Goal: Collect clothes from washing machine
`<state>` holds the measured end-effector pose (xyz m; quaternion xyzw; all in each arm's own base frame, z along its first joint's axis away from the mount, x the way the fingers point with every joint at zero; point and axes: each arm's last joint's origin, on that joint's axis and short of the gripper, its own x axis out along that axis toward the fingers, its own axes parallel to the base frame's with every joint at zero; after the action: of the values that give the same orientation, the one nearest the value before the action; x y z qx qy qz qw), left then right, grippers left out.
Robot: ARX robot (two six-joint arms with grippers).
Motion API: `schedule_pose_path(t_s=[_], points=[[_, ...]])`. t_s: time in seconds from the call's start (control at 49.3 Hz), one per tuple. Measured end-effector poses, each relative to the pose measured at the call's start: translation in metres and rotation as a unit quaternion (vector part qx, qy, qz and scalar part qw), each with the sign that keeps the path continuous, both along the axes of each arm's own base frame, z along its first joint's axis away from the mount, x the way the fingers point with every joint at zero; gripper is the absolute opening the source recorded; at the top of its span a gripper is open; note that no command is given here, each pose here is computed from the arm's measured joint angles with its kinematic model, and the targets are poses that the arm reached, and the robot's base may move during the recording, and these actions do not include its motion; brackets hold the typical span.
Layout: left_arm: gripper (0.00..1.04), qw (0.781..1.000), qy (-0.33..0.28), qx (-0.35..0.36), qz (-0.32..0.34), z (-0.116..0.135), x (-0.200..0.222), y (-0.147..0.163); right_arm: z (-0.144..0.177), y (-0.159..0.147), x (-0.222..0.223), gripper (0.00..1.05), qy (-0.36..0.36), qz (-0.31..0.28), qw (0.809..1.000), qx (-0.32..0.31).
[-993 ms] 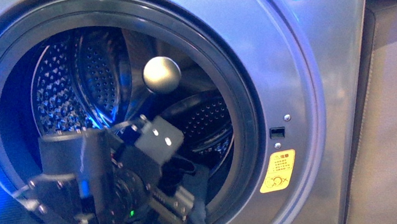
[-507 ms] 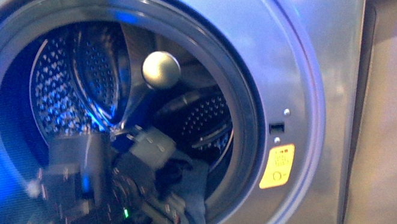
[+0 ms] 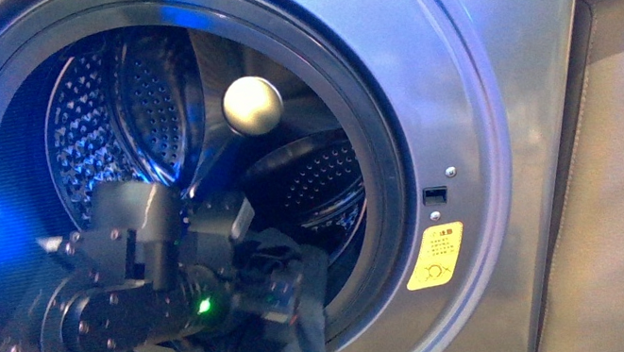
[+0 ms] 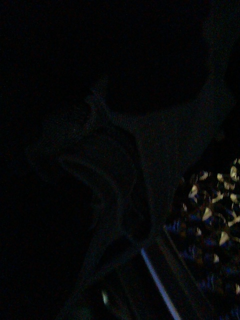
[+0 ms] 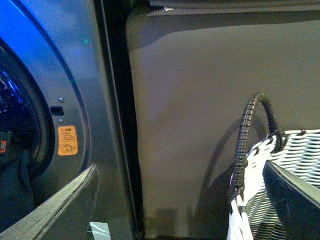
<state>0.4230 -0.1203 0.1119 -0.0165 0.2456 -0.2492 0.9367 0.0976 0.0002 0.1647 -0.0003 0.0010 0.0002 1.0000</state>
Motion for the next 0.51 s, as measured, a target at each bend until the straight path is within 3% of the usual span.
schedule_pose_path(t_s=[0.284, 0.405, 0.507], points=[[0.98, 0.995, 0.06, -0.084, -0.005, 0.003, -0.006, -0.01, 0.0, 0.0, 0.0, 0.97, 0.0, 0.0, 1.0, 0.0], [0.98, 0.994, 0.072, -0.081, 0.001, 0.002, -0.007, -0.011, 0.0, 0.0, 0.0, 0.97, 0.0, 0.0, 1.0, 0.0], [0.98, 0.997, 0.066, -0.036, 0.022, 0.001, -0.007, -0.013, 0.0, 0.0, 0.0, 0.97, 0.0, 0.0, 1.0, 0.0]])
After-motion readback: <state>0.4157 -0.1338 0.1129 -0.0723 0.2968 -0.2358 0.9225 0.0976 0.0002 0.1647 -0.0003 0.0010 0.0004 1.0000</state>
